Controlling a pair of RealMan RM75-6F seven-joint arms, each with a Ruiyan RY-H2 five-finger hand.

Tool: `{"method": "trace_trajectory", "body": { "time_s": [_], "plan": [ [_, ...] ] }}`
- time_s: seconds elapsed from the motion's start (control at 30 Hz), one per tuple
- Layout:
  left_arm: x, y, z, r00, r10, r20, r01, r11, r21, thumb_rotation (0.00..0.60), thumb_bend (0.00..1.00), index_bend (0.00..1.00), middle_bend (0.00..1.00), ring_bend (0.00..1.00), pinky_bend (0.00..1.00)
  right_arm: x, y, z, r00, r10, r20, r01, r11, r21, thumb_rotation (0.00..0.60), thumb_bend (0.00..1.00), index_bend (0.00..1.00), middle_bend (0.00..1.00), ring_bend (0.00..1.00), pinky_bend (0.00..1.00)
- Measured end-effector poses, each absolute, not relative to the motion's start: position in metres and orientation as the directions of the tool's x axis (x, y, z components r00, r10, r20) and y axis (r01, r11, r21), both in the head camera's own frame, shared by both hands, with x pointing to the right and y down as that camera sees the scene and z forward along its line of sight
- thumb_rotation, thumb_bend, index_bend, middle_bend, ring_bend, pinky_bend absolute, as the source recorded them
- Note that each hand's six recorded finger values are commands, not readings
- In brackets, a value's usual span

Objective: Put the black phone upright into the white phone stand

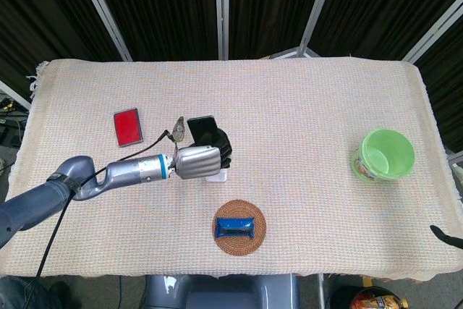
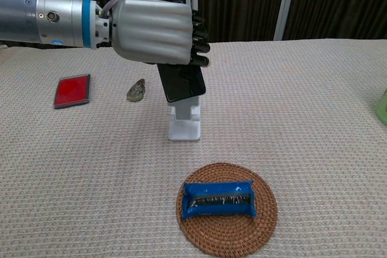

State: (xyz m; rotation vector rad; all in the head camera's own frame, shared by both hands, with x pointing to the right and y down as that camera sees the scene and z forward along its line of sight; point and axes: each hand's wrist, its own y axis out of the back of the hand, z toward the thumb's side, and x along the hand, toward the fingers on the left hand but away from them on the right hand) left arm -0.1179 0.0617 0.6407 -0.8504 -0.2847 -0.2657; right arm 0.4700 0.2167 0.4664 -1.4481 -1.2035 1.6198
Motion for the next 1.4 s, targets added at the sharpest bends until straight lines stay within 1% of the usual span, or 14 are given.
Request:
{"method": "trace_trajectory", "body": {
  "time_s": [0.13, 0.23, 0.47, 0.9, 1.2, 1.4],
  "plan": [
    [-0.109, 0.069, 0.654, 0.912, -0.059, 0.405, 0.338, 0.666, -0.665, 0.6, 0.3, 0.53, 0.39, 0.44, 0.39, 0.475, 0.216, 0.467, -0.199, 0.9, -0.388, 0.111, -0.372, -0.921, 0.6, 0.0, 0.0, 0.0, 0.0, 0.0],
    [-0.108, 0.072, 0.662, 0.903, -0.048, 0.426, 0.348, 0.662, -0.664, 0.6, 0.3, 0.53, 0.39, 0.44, 0.39, 0.478, 0.217, 0.466, -0.207, 0.899, -0.387, 0.113, -0.371, -0.922, 0.6, 0.0, 0.0, 0.0, 0.0, 0.0],
    [-0.103, 0.07, 0.666, 0.903, -0.05, 0.426, 0.346, 0.672, -0.655, 0.6, 0.3, 0.54, 0.39, 0.44, 0.39, 0.482, 0.218, 0.463, -0.217, 0.899, -0.381, 0.121, -0.363, -0.924, 0.6, 0.0, 0.0, 0.0, 0.0, 0.0],
    [-0.104, 0.066, 0.667, 0.896, -0.077, 0.438, 0.363, 0.696, -0.619, 0.6, 0.3, 0.54, 0.39, 0.44, 0.38, 0.484, 0.217, 0.463, -0.213, 0.897, -0.388, 0.13, -0.367, -0.921, 0.6, 0.0, 0.0, 0.0, 0.0, 0.0],
    [-0.102, 0.071, 0.674, 0.883, -0.084, 0.461, 0.376, 0.714, -0.59, 0.6, 0.3, 0.54, 0.38, 0.44, 0.38, 0.485, 0.218, 0.46, -0.214, 0.898, -0.385, 0.137, -0.362, -0.922, 0.6, 0.0, 0.0, 0.0, 0.0, 0.0],
    [-0.101, 0.075, 0.676, 0.88, -0.083, 0.468, 0.379, 0.715, -0.587, 0.6, 0.3, 0.52, 0.38, 0.44, 0.36, 0.484, 0.219, 0.46, -0.211, 0.898, -0.385, 0.141, -0.362, -0.921, 0.6, 0.0, 0.0, 0.0, 0.0, 0.0]
  ]
}}
